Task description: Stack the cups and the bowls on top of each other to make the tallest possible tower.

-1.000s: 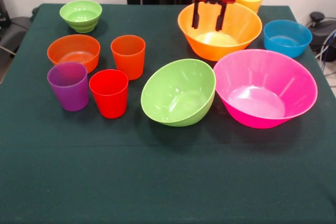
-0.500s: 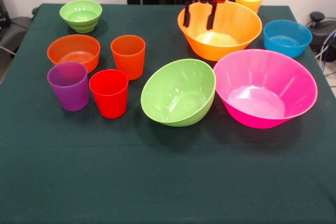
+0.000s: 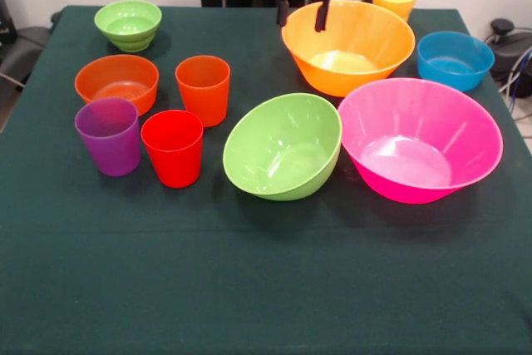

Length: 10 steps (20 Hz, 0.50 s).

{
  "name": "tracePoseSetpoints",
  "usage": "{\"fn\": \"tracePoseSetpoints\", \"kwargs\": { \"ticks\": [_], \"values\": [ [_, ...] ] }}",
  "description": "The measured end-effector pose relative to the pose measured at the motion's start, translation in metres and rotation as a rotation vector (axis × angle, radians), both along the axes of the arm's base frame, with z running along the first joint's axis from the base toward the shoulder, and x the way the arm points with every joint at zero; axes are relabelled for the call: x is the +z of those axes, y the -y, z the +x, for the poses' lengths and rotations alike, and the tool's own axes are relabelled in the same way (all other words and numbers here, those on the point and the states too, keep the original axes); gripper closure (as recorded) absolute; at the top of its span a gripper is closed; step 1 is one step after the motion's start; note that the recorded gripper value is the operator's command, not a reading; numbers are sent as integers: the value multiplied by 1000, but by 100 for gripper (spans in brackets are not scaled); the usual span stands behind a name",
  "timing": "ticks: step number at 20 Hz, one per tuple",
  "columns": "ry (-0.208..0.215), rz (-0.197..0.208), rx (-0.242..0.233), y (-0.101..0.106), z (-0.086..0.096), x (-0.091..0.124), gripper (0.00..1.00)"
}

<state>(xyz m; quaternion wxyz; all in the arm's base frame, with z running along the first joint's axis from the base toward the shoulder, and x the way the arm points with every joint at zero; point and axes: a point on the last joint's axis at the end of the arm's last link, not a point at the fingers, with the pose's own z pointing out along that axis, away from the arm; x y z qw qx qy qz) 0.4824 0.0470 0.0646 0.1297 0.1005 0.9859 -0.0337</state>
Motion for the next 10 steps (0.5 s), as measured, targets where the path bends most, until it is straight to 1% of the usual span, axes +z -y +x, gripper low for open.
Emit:
{"fn": "tracePoseSetpoints", "kwargs": {
  "ticks": [2,3,6,10],
  "values": [
    [14,-2,1,0,2,6,0],
    [29,-4,1,0,5,13,0],
    [40,-5,1,0,8,18,0],
    [29,-3,-1,1,5,13,0]
  ]
}}
